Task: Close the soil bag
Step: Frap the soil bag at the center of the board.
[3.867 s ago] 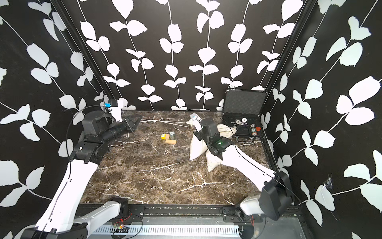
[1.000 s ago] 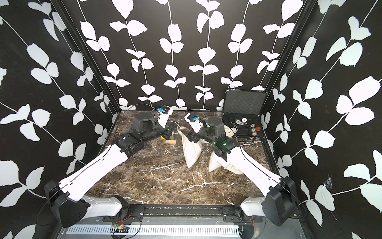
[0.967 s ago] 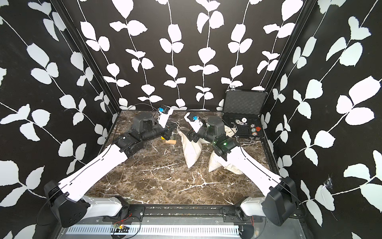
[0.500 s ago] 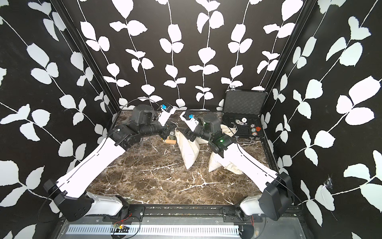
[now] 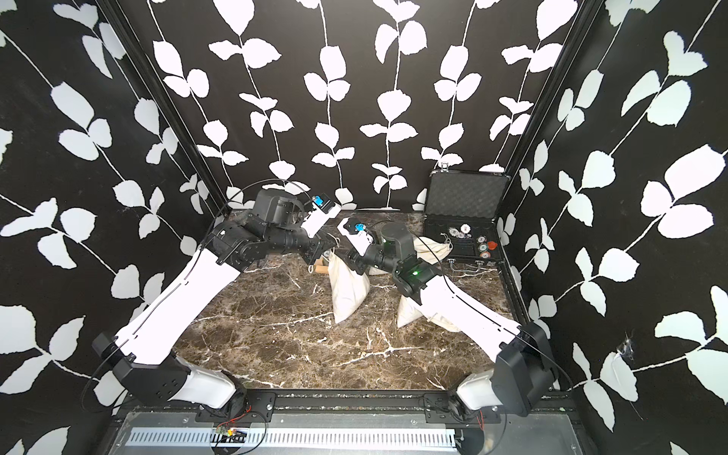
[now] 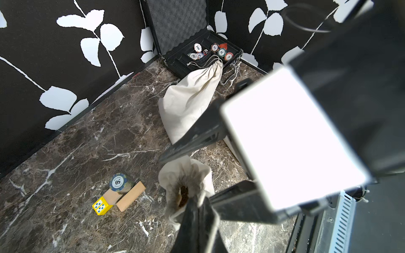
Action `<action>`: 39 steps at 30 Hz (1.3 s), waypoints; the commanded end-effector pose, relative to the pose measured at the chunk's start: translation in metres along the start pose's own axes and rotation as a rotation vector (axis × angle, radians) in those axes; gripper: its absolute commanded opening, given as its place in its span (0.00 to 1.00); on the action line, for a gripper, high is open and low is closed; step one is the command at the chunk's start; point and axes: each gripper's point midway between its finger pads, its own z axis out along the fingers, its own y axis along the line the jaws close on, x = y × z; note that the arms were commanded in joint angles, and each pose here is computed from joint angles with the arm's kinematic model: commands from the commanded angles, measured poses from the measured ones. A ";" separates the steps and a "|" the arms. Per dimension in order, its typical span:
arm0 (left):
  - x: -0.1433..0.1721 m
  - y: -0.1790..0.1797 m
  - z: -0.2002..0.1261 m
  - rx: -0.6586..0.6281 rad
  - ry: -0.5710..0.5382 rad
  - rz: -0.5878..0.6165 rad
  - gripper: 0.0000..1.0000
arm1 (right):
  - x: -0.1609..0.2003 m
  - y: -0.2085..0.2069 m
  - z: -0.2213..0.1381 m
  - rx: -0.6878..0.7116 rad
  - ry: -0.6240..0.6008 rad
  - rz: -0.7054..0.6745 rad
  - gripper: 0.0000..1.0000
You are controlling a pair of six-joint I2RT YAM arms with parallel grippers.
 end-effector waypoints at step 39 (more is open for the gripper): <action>-0.096 0.017 -0.060 0.206 -0.365 -0.259 0.00 | -0.004 -0.003 -0.018 0.142 -0.042 -0.025 0.77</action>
